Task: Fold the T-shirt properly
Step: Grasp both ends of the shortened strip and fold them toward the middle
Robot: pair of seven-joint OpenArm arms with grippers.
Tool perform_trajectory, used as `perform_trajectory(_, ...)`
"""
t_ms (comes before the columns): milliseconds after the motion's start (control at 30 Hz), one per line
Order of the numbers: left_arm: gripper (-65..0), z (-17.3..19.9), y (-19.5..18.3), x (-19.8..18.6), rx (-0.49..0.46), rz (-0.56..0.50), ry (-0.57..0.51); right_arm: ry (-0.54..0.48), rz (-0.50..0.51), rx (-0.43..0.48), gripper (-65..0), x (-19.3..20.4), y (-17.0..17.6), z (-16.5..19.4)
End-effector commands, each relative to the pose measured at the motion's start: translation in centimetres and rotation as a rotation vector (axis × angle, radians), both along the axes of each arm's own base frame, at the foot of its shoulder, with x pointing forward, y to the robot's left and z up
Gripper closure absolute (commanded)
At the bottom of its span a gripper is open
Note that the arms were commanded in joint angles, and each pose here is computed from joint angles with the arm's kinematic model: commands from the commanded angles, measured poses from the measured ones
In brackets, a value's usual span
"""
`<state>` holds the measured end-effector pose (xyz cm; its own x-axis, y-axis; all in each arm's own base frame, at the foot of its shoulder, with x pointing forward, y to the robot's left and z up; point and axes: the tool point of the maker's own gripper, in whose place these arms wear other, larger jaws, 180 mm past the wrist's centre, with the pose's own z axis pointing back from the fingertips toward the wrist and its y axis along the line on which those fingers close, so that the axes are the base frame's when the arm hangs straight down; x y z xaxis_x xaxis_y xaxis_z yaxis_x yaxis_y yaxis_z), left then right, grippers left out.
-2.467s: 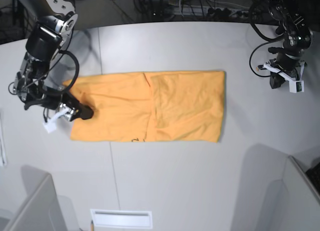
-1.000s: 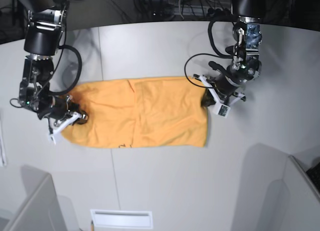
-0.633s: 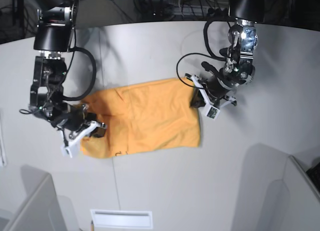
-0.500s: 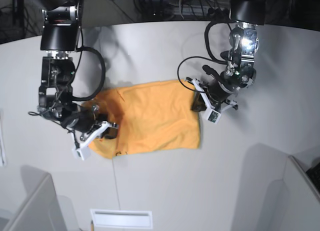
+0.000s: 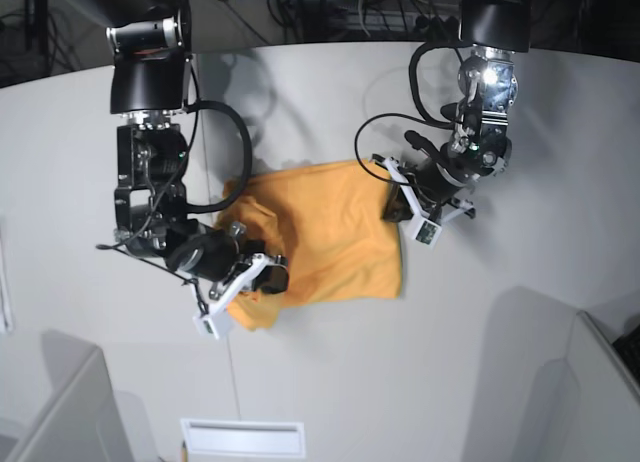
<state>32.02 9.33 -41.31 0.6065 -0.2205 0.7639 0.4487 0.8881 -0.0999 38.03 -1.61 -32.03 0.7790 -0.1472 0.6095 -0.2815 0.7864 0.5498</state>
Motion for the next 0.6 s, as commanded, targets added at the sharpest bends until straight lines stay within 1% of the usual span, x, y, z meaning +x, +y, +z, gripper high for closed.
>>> perform_trajectory(0,0.0,1.3,-0.1,0.9,-0.020,0.000,-0.046,-0.053,-0.012,0.032,0.0,1.0,0.4,2.1)
perform_trajectory(133,0.0,1.3,-0.1,1.0,-0.020,0.000,-0.047,-0.076,0.026,0.031,0.0,0.6,3.2,2.2)
perform_trajectory(233,0.0,1.3,-0.1,0.9,-0.020,-0.001,-0.046,-0.060,0.045,0.024,0.0,-0.1,4.8,1.4)
perform_trajectory(333,0.0,1.2,-0.1,0.8,-0.020,0.001,-0.044,-0.046,0.052,0.020,0.0,-0.5,5.8,0.4)
perform_trajectory(400,0.0,1.2,-0.1,0.7,-0.019,0.000,-0.044,-0.037,0.048,0.017,0.0,-0.5,6.0,-0.4)
perform_trajectory(500,0.0,1.1,-0.1,0.6,-0.019,0.000,-0.040,0.002,0.007,0.009,0.0,-0.1,5.5,-2.9)
perform_trajectory(567,0.0,1.0,0.0,0.5,-0.019,0.004,-0.036,0.016,-0.007,0.006,0.0,-0.1,5.3,-3.8)
